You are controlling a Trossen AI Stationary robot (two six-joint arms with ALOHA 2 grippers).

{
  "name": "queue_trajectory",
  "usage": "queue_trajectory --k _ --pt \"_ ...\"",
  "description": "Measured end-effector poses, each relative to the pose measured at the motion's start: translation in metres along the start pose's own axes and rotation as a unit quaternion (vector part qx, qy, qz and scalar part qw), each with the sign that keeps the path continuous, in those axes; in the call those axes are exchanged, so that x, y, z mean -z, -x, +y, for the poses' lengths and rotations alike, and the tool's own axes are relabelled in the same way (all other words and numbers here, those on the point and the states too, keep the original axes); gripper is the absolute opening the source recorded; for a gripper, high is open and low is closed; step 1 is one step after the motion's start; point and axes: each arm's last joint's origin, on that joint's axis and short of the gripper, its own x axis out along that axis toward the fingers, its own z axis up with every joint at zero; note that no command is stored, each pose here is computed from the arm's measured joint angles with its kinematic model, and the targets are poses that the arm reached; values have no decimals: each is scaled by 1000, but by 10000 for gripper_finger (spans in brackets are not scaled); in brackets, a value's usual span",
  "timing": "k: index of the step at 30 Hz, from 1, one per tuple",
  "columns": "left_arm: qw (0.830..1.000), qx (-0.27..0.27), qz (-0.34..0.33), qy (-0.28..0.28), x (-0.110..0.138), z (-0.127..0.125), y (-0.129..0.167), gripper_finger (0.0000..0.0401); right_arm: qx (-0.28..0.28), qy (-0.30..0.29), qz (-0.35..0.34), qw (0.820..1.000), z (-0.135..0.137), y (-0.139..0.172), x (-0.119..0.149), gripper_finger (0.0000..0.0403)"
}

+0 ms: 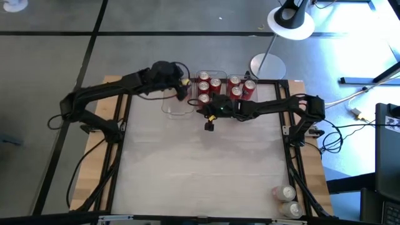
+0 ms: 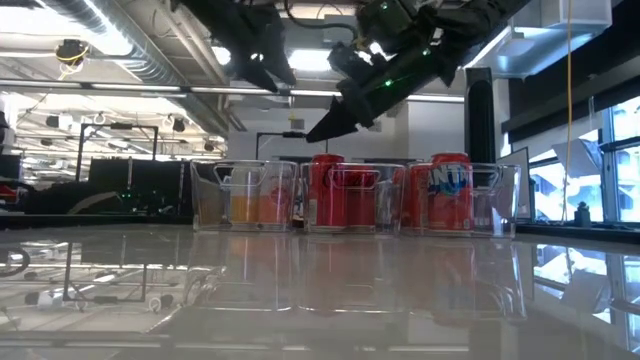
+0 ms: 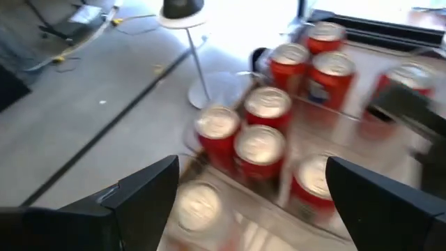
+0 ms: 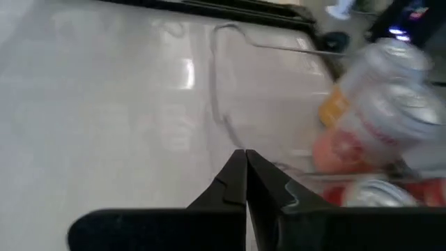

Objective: Sort soda cans
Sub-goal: Put the top yellow-white soda can into the left transparent bin

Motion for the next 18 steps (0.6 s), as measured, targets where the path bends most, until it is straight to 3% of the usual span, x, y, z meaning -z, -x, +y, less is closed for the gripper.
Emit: queue_trajectory --k 4,9,13,18 --pt "999 31 23 -11 5 -18 15 349 28 23 14 999 8 27 -15 40" --pt "997 41 60 -22 13 -37 28 349 38 45 72 996 32 82 -28 137" --pt "996 24 75 -35 18 -47 33 349 38 -26 166 985 45 133 -31 233" --pt "997 20 66 -39 18 -54 36 349 29 -117 285 951 60 179 -26 334"
